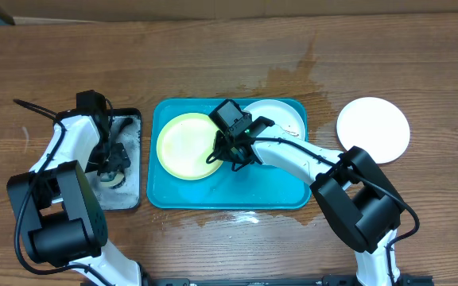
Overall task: Clean dirty plates on tray and stack at the side
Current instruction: 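Return the sponge to the black soapy tray with the left gripper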
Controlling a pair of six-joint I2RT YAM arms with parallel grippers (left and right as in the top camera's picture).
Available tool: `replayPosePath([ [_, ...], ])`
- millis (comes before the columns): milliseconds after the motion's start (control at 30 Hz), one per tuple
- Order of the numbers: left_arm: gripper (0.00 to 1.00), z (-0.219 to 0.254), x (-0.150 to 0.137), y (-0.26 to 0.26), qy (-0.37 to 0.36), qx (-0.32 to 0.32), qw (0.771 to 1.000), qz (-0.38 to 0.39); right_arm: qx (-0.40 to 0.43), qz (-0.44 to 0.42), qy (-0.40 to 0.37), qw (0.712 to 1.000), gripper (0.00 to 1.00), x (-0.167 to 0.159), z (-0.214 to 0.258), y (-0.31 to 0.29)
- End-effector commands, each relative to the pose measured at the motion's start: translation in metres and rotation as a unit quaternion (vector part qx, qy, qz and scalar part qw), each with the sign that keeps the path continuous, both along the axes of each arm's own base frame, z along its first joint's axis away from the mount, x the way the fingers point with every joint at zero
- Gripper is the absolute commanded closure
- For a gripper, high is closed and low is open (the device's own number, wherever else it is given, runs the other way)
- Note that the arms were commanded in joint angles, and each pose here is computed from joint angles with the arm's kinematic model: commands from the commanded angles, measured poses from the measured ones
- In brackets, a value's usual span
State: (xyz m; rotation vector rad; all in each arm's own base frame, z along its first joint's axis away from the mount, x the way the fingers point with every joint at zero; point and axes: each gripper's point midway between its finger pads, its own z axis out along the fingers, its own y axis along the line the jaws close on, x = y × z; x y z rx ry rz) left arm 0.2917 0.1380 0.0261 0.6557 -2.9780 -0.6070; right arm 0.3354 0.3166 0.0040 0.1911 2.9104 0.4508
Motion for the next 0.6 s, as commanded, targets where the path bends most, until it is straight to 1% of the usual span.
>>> replayPosePath([
  [0,0.00,0.008,-0.004,0.012,0.014,0.036,0.999,-0.014,-0.053,0.002,0.034,0.998,0.78,-0.014,-0.039,-0.026],
  [267,0.00,0.009,-0.005,0.018,0.004,0.046,0.999,0.010,-0.066,-0.002,0.024,0.998,0.79,-0.011,-0.039,-0.031],
  [333,0.00,0.006,-0.003,0.012,-0.002,0.025,1.000,0.011,-0.073,-0.005,0.017,0.997,0.80,-0.008,-0.039,-0.033],
  [367,0.00,0.003,-0.001,0.006,-0.008,0.007,1.000,0.011,-0.073,-0.005,0.017,0.997,0.82,-0.008,-0.039,-0.033],
  [433,0.00,-0.002,0.007,-0.007,-0.025,-0.039,0.999,0.004,-0.072,-0.005,0.018,0.997,0.83,-0.009,-0.039,-0.033],
  [467,0.00,-0.004,0.009,-0.012,-0.030,-0.057,0.998,-0.002,-0.072,-0.005,0.018,0.997,0.82,-0.009,-0.039,-0.033],
  [500,0.00,-0.005,0.012,-0.015,-0.037,-0.069,0.997,-0.003,-0.072,-0.004,0.018,0.997,0.76,-0.009,-0.039,-0.032],
  [567,0.00,-0.005,0.015,-0.018,-0.046,-0.093,0.995,0.001,-0.073,0.000,0.017,0.997,0.71,-0.011,-0.039,-0.030],
])
